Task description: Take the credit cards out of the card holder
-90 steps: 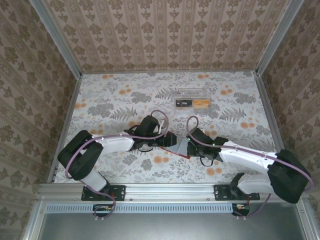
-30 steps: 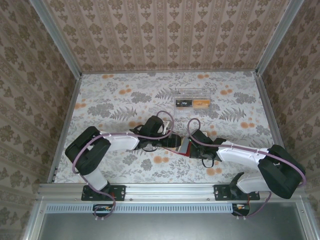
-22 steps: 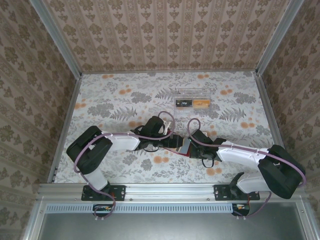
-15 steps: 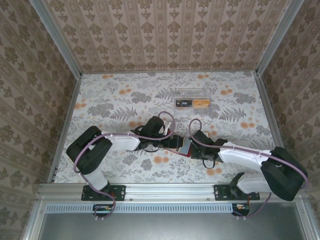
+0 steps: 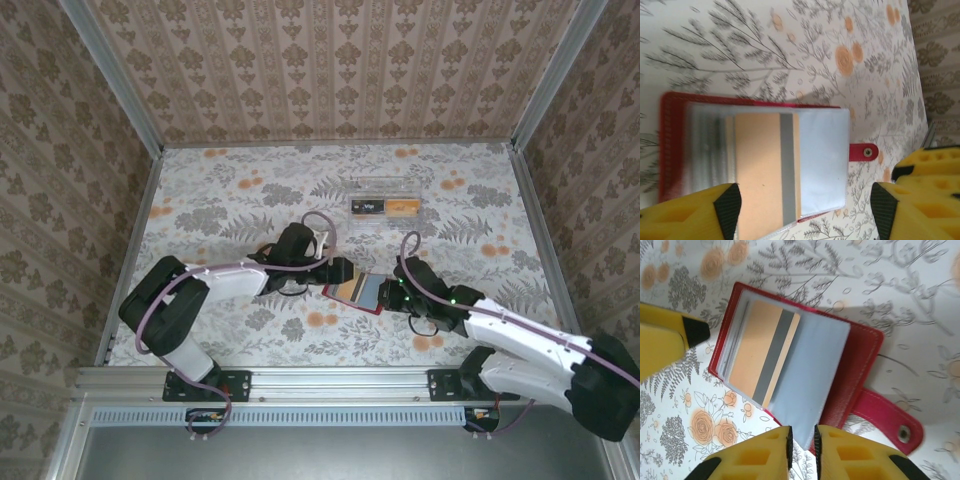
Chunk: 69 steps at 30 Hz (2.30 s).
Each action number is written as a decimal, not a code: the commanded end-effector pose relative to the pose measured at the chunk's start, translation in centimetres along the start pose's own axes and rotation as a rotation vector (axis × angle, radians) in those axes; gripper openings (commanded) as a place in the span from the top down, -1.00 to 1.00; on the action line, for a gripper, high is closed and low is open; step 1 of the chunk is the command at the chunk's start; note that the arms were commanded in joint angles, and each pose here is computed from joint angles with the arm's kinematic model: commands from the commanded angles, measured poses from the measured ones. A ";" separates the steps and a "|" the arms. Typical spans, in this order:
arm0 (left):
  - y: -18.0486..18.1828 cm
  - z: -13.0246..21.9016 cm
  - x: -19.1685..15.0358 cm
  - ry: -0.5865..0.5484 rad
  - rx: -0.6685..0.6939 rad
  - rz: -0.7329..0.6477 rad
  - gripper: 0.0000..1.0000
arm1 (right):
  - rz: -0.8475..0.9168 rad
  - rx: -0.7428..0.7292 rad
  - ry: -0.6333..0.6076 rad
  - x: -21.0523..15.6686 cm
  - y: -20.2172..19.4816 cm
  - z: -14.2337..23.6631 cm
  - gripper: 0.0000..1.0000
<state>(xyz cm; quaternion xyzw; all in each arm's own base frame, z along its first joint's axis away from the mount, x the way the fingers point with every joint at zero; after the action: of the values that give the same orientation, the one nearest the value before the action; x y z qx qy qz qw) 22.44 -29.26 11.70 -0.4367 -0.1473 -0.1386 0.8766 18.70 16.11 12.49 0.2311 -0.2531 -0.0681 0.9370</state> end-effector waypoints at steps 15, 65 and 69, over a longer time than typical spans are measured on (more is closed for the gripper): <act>1.1 -1.8 -1.5 0.081 0.004 -0.016 0.02 | -0.196 0.182 0.107 0.7 2.2 -5.5 0.63; 3.5 -3.5 -3.7 0.160 0.120 0.061 0.40 | -0.336 0.260 0.127 -0.2 -1.0 -7.1 0.66; 3.5 -3.5 -3.7 0.161 0.121 0.062 0.40 | -0.341 0.255 0.126 -0.2 -1.2 -7.1 0.65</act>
<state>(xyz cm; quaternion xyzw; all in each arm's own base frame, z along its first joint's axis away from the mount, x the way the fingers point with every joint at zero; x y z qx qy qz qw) 21.55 -30.15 7.69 -0.4038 -0.1035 -0.1476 0.8969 22.43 18.31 6.49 0.3906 -0.1591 -0.1746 0.8897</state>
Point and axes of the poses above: each hand's point on the last joint's axis, 136 mm out from that joint toward the fingers, its own z axis back along the fingers, its own y axis along the line the jaws close on, x = y × z, the point moved 6 cm from there along z, back along the fingers, and after that the axes turned 1 degree about -z, right-handed, at the moved point
